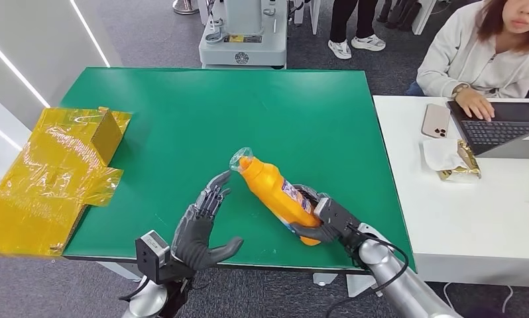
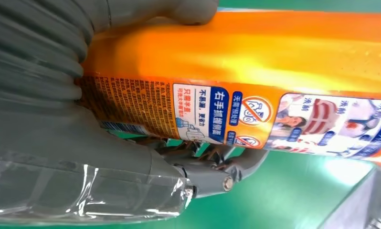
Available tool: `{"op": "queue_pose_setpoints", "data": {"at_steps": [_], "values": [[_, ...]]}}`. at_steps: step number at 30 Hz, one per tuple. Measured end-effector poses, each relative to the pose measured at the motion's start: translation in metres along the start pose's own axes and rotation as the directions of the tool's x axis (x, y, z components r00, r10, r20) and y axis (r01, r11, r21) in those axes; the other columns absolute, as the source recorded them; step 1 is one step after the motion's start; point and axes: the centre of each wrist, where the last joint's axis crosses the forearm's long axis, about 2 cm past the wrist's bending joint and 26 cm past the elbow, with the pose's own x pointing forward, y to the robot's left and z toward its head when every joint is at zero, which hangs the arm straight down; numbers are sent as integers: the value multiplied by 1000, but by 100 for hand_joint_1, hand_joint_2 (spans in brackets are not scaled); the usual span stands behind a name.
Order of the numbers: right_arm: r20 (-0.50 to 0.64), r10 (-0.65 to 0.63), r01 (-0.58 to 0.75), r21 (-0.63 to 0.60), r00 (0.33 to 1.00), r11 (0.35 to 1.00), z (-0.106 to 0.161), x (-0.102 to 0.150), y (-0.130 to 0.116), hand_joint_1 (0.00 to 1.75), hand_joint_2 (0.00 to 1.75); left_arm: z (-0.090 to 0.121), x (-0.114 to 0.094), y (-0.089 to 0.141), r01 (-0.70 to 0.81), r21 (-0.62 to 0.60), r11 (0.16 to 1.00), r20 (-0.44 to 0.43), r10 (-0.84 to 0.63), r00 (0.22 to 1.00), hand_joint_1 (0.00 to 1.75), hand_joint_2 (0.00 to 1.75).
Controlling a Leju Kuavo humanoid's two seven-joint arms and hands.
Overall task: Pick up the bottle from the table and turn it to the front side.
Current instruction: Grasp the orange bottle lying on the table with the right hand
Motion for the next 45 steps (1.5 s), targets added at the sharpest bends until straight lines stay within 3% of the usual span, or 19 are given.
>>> {"op": "queue_pose_setpoints", "data": {"at_steps": [14,24,33,45], "values": [[48,-47,52,-97,998,994,24,-6,27,175,175,-1,0,3,27,15,1000,9,-27,1000,0,175],[97,-66,89,-261,993,961,52,-7,44,175,175,-17,10,32,70,22,997,33,-71,997,0,175],[296,159,-13,-439,942,898,50,33,13,175,175,-51,7,68,43,-50,998,-50,-45,998,0,175],[372,256,-52,-479,892,876,35,62,-10,175,175,-72,8,91,33,-75,997,-101,-41,994,0,175]]}}
